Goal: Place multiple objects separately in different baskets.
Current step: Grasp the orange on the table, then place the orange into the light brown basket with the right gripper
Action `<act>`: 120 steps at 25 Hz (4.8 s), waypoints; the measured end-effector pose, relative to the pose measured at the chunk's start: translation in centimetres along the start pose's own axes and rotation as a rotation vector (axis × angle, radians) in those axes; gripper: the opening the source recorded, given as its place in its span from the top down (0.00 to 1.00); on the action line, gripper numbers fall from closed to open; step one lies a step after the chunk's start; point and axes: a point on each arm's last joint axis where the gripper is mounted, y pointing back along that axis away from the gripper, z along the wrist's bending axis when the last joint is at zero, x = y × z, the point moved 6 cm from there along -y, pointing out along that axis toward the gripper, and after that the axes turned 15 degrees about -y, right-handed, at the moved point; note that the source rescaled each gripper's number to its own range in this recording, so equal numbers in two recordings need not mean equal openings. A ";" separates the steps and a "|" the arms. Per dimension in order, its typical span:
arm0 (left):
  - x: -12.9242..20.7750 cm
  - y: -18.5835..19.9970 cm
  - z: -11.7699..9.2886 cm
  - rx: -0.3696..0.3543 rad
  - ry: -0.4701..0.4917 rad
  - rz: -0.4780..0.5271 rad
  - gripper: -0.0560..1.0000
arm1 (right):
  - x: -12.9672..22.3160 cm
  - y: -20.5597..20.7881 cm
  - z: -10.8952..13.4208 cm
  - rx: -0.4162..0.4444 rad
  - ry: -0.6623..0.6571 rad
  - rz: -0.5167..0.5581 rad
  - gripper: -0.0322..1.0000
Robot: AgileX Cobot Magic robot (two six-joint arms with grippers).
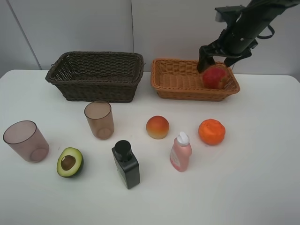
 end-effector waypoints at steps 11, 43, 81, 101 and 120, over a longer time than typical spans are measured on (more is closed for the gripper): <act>0.0 0.0 0.0 0.000 0.000 0.000 0.00 | 3.6 0.2 2.3 -0.010 0.044 0.217 0.07; 0.0 0.0 0.0 0.000 0.000 0.000 0.00 | 11.9 -5.8 1.8 -0.018 -0.005 0.288 0.07; 0.0 0.0 0.0 0.000 0.000 0.000 0.00 | 13.4 -7.9 1.9 -0.022 -0.040 0.367 0.38; 0.0 0.0 0.0 0.000 0.000 0.000 0.00 | -1.4 1.2 2.8 -0.036 0.011 -0.123 0.38; 0.0 0.0 0.0 0.000 0.000 0.000 0.00 | -6.7 -5.4 2.5 -0.029 -0.002 -0.421 0.38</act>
